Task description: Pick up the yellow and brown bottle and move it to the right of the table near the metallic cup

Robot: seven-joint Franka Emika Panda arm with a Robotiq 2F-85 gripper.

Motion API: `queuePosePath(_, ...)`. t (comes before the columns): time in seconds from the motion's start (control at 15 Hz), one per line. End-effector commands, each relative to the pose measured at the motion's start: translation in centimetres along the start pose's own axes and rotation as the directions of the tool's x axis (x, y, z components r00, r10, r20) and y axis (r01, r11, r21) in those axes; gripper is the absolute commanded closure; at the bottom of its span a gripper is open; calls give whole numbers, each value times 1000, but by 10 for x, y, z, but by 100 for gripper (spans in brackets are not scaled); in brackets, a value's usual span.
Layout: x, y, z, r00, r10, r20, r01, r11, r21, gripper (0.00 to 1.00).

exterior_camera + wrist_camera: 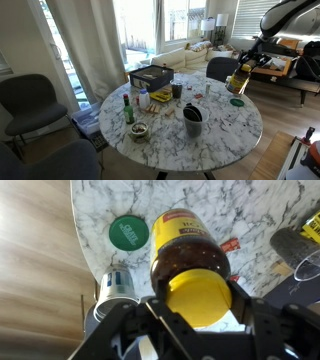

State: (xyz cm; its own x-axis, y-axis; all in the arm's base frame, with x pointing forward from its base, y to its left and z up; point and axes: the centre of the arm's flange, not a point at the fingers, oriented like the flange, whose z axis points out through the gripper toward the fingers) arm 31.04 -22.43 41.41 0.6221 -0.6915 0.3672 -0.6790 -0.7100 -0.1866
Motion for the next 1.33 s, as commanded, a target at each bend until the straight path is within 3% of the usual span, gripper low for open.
queuePosePath(0.0,3,-8,19,999,4,43,-4,1000,13,64)
queuePosePath(0.27,-1,-21,89,973,-11,232,22,999,-42,64)
queuePosePath(0.4,-6,-25,111,966,7,257,16,996,-87,64)
queuePosePath(0.53,-7,-23,120,970,78,229,-44,988,-147,64)
queuePosePath(0.73,2,-17,112,977,163,139,-138,975,-175,64)
queuePosePath(1.27,-21,19,81,971,238,-29,-236,929,-285,64)
